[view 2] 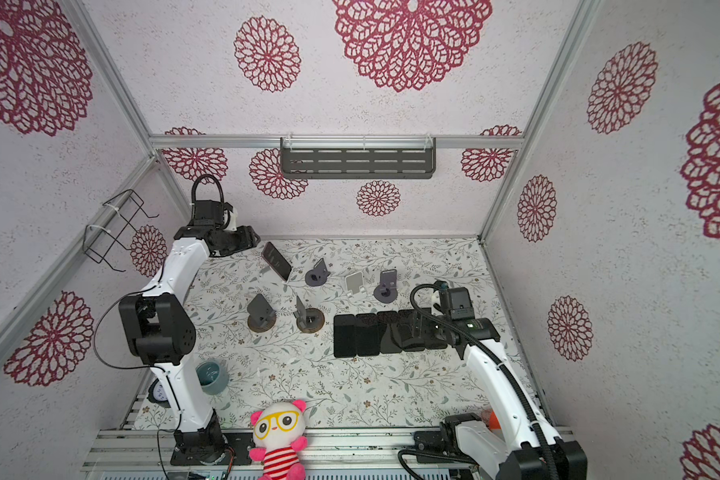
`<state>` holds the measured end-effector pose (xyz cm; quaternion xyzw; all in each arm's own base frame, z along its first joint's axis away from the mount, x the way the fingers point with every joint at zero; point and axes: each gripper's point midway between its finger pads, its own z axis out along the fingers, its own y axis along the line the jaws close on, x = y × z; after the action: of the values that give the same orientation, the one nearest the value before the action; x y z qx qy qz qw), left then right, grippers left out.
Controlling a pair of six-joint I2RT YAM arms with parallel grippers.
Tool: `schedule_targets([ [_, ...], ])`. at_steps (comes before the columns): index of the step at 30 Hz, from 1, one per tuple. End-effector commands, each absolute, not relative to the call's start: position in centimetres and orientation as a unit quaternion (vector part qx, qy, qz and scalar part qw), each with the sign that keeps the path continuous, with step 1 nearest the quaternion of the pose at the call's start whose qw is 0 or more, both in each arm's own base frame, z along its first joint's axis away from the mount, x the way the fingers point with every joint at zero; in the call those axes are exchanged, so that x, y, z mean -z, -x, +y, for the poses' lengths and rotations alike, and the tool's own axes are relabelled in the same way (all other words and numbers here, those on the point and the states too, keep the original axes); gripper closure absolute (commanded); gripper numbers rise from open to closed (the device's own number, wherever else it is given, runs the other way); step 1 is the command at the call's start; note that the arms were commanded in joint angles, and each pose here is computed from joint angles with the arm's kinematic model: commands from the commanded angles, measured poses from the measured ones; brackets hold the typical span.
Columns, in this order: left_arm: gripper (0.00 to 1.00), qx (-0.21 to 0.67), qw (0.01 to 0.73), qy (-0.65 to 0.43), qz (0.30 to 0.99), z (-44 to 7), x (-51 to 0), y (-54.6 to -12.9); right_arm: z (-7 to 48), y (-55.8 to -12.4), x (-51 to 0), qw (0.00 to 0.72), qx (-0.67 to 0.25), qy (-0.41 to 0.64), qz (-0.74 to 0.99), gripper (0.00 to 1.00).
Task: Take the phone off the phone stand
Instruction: 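Move the left gripper to the pink-cased phone on its stand, then grip the pink-cased phone with the left gripper and lift it off the stand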
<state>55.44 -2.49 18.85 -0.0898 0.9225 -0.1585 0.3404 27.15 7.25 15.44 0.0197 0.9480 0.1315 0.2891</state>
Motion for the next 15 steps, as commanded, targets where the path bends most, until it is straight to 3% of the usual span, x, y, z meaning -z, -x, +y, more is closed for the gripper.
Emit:
schedule_targets([
  [1,0.42,0.191,0.35,0.09,0.913,-3.8,-19.1,-56.4,7.4,-26.5,-15.5,0.287,-0.14,-0.027,0.947,0.27],
  [10,0.61,0.206,0.329,0.095,0.917,-4.9,-16.3,-56.7,7.4,-26.4,-14.6,0.276,-0.139,-0.025,0.951,0.27],
  [15,0.62,0.198,0.31,0.087,0.926,-5.4,-15.5,-56.0,7.3,-26.5,-14.4,0.275,-0.135,-0.022,0.952,0.27],
])
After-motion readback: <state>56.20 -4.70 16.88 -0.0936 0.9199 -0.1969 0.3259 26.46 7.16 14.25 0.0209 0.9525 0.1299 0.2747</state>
